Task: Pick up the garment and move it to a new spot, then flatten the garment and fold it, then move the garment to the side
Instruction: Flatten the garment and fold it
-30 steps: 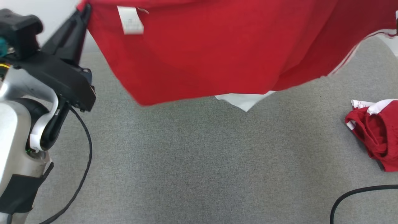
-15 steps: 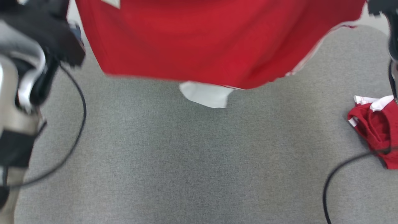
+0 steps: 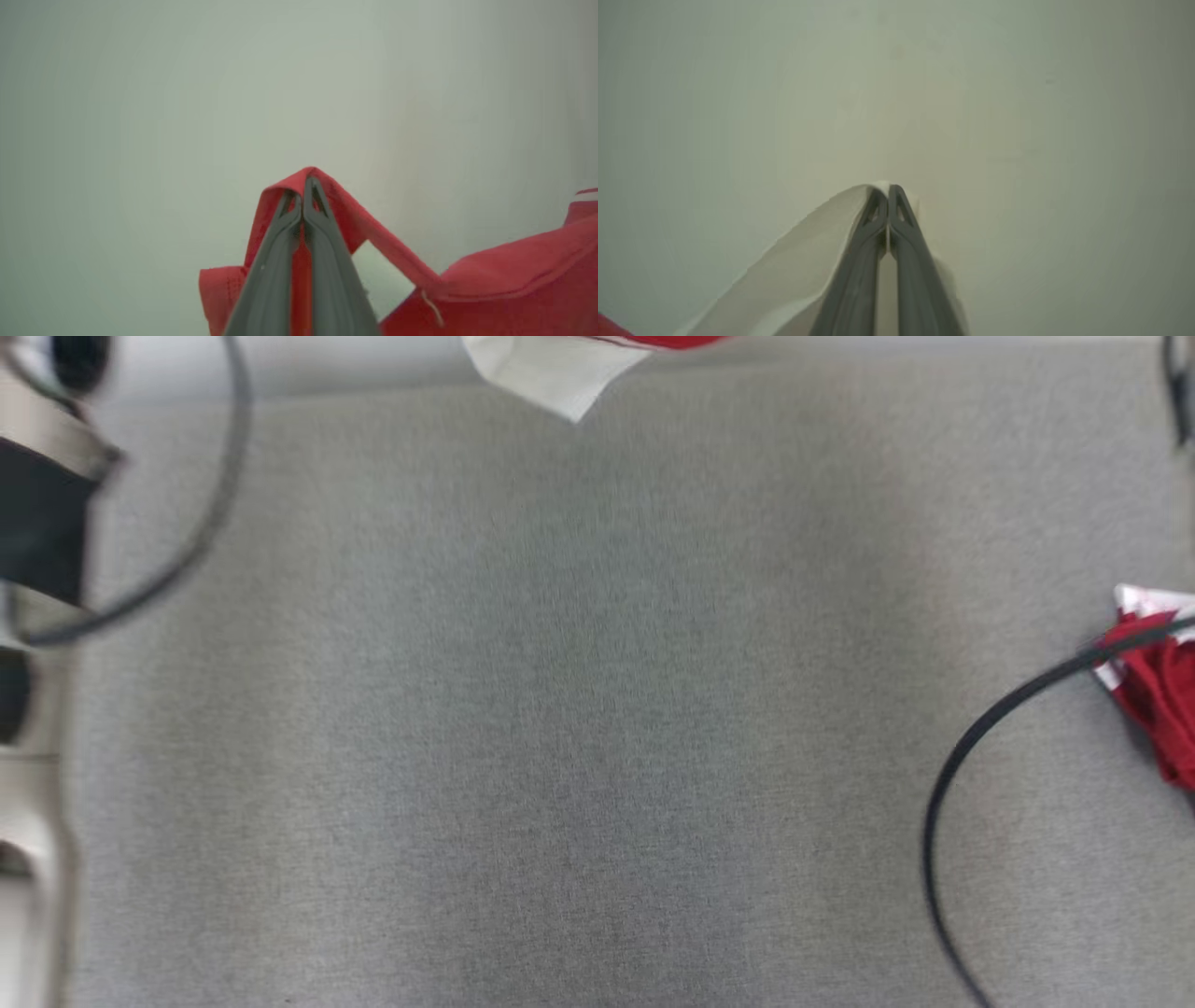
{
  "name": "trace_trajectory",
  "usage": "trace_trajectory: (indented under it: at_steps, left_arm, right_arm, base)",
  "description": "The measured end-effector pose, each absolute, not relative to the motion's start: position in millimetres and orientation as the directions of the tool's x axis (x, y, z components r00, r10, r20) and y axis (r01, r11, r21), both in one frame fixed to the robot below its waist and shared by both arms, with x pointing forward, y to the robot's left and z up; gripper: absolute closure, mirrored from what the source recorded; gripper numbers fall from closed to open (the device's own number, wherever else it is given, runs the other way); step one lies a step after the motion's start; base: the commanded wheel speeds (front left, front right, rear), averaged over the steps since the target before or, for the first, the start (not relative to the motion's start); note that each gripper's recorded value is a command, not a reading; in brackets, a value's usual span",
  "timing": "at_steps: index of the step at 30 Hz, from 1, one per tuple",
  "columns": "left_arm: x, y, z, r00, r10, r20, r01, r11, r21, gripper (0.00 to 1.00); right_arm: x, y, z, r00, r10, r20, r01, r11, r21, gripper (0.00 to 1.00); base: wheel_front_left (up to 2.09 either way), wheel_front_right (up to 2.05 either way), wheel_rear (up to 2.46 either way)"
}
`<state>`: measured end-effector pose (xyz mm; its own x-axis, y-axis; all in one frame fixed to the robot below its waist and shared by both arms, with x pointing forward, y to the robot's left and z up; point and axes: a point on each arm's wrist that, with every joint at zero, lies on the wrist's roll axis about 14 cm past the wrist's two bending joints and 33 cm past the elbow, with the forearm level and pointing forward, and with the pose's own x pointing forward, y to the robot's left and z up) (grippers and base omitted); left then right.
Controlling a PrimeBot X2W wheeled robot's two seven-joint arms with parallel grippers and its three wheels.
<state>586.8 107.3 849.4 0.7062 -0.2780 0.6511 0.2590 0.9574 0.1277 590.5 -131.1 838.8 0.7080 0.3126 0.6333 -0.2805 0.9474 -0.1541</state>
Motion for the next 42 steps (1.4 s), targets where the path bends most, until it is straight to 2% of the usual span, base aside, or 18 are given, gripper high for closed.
trace_trajectory:
  at_steps: [4,8,13,16,21,26,34,42]
  left_arm:
    - [606.7,98.6,775.2,0.757,-0.288,0.586,0.325,0.945,0.044,1.00]
    - [602.2,93.8,675.1,0.843,-0.278,0.461,0.356,0.930,-0.091,1.00]
    - [562.3,97.2,596.1,0.902,-0.228,0.366,0.322,0.921,-0.219,1.00]
    - [530.3,95.3,559.5,0.928,-0.228,0.295,0.307,0.916,-0.257,1.00]
    - [487.3,102.8,522.7,0.962,-0.188,0.198,0.244,0.917,-0.314,1.00]
    - [444.1,108.7,500.7,0.982,-0.159,0.105,0.185,0.923,-0.337,1.00]
    - [407.5,125.0,495.5,0.992,-0.129,0.006,0.125,0.945,-0.302,1.00]
    - [368.8,138.6,494.2,0.984,-0.113,-0.138,0.073,0.961,-0.265,1.00]
  right_arm:
    - [606.4,-115.8,750.1,0.776,0.366,0.514,-0.364,0.925,-0.110,1.00]
    - [601.6,-127.4,653.4,0.854,0.354,0.382,-0.394,0.919,0.029,1.00]
    - [561.4,-135.5,533.3,0.928,0.330,0.174,-0.364,0.904,0.225,1.00]
    - [527.9,-140.9,489.3,0.949,0.303,0.081,-0.313,0.894,0.320,1.00]
    - [473.4,-145.3,450.6,0.958,0.284,-0.030,-0.251,0.887,0.388,1.00]
    - [431.1,-151.5,441.5,0.958,0.275,-0.082,-0.219,0.884,0.412,1.00]
    - [388.5,-154.3,433.2,0.943,0.283,-0.174,-0.175,0.868,0.465,1.00]
    - [337.0,-131.4,429.5,0.888,0.350,-0.297,-0.144,0.827,0.543,1.00]
  base:
    - [0.00,0.00,0.00]
    - [0.00,0.00,0.00]
    - [0.00,0.00,0.00]
    - [0.00,0.00,0.00]
    - [0.00,0.00,0.00]
    - [0.00,0.00,0.00]
    - [0.00,0.00,0.00]
    - [0.00,0.00,0.00]
